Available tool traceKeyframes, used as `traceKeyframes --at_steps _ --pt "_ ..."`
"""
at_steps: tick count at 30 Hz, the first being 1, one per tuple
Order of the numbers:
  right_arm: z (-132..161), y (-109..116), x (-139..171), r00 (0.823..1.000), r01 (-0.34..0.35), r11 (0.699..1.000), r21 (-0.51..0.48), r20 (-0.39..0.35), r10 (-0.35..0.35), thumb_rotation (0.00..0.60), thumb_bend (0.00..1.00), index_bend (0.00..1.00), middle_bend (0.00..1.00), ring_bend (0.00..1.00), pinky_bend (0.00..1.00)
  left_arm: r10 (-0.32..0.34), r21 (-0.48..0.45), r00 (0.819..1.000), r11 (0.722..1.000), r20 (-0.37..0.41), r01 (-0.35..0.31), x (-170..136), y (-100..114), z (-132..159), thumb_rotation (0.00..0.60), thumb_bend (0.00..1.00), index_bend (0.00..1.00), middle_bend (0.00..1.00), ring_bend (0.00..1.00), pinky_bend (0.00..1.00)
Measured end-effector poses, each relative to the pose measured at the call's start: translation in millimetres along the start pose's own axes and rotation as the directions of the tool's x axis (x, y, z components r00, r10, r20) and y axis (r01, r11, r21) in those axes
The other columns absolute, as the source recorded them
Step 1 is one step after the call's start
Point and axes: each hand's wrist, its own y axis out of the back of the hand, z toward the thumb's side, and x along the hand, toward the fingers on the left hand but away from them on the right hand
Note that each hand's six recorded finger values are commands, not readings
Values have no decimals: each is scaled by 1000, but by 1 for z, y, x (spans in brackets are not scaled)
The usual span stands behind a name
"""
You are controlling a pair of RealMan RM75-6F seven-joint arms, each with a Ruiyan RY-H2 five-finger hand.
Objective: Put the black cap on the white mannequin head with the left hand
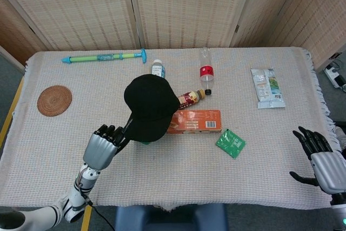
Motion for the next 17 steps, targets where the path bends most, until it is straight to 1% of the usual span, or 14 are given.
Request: traceKeyframes --at_steps 3,4,6,7,8,10,11,13,14,17 --pt "1 -2 -1 1000 -3 1000 5 1 3 600 73 0 0 0 0 -67 -1 994 998 -91 67 -21 16 -27 600 99 55 408 308 428" --pt "1 -3 -1 1000 -4 1000 7 1 4 600 72 0 0 0 0 -93 -2 988 996 -126 93 -29 21 -37 600 98 59 397 293 417" --pt "2 -4 -1 1000 -8 1000 12 1 8 600 72 0 0 0 0 -162 -13 963 987 -217 163 -48 33 -61 600 98 80 358 247 375" --pt "3 -5 -2 1000 -9 1000 13 0 9 600 73 0 0 0 0 -195 -25 946 981 -260 195 -56 38 -72 600 98 84 350 239 367" --pt "3 -6 -2 1000 -10 1000 15 0 10 600 73 0 0 0 0 -239 -46 919 970 -315 237 -68 44 -86 600 98 88 340 227 362" --pt "5 -7 -2 1000 -10 1000 19 -3 10 600 74 0 0 0 0 -302 -81 870 952 -389 295 -85 53 -108 600 97 93 322 207 352" --pt "6 -8 -2 1000 -9 1000 20 -4 9 600 73 0 0 0 0 -340 -108 837 939 -428 327 -96 58 -120 600 97 98 314 198 345" --pt "7 -8 -1 1000 -4 1000 23 -5 4 600 73 0 0 0 0 -390 -154 788 919 -476 362 -112 65 -136 600 97 106 302 189 335" --pt "7 -8 -1 1000 -1 1000 24 -4 1 600 74 0 0 0 0 -418 -183 754 907 -506 380 -122 68 -144 600 98 109 297 186 333" --pt "6 -7 -1 1000 6 1000 28 7 -6 600 74 0 0 0 0 -453 -228 684 889 -572 398 -147 76 -160 600 98 115 293 181 329"
